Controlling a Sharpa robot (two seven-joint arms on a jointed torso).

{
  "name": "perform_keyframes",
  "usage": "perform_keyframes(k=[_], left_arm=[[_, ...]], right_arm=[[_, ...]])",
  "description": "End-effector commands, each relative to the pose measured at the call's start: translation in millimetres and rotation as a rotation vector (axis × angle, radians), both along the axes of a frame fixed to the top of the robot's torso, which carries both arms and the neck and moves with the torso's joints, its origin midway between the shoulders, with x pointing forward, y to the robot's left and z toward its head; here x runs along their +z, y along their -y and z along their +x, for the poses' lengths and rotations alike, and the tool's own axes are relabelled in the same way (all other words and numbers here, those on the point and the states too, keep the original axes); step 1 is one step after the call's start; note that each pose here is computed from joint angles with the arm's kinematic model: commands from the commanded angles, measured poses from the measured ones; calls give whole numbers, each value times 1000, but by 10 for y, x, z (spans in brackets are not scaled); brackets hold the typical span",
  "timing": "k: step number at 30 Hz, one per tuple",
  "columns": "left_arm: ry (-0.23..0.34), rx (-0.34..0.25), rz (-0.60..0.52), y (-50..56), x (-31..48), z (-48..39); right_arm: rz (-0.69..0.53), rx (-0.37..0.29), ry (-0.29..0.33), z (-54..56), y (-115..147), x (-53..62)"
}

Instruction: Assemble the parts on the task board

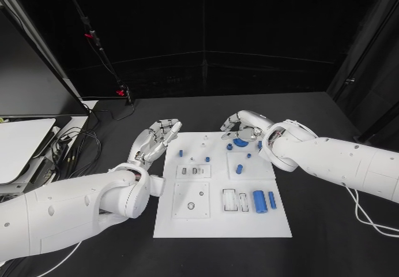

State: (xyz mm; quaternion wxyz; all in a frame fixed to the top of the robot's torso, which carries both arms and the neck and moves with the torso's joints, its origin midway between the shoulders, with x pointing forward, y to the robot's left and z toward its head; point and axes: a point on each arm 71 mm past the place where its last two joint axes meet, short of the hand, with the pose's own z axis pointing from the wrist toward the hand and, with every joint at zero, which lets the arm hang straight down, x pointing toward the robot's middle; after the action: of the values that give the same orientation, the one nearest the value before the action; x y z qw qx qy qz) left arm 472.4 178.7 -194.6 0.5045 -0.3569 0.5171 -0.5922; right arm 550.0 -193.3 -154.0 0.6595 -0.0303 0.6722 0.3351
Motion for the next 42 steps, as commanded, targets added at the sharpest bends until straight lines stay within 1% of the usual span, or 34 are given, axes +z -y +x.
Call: perform_keyframes(k=[1, 8, 17, 25, 37, 42], left_arm=[[288, -48, -76, 12, 201, -64], [287, -47, -75, -2, 195, -49], [285, -49, -75, -1, 184, -34], [282, -51, -76, -2, 183, -38], [277, -46, -72, -26, 180, -34], [272, -45, -71, -30, 176, -28]], right_arm=[[-161, -37, 20, 41, 3, -33], [-222, -52, 1, 70, 14, -70], [-256, -56, -35, 40, -6, -97], [-246, -49, -16, 20, -8, -79], [-262, -76, -29, 22, 19, -88], [-274, -77, -28, 16, 12, -90]])
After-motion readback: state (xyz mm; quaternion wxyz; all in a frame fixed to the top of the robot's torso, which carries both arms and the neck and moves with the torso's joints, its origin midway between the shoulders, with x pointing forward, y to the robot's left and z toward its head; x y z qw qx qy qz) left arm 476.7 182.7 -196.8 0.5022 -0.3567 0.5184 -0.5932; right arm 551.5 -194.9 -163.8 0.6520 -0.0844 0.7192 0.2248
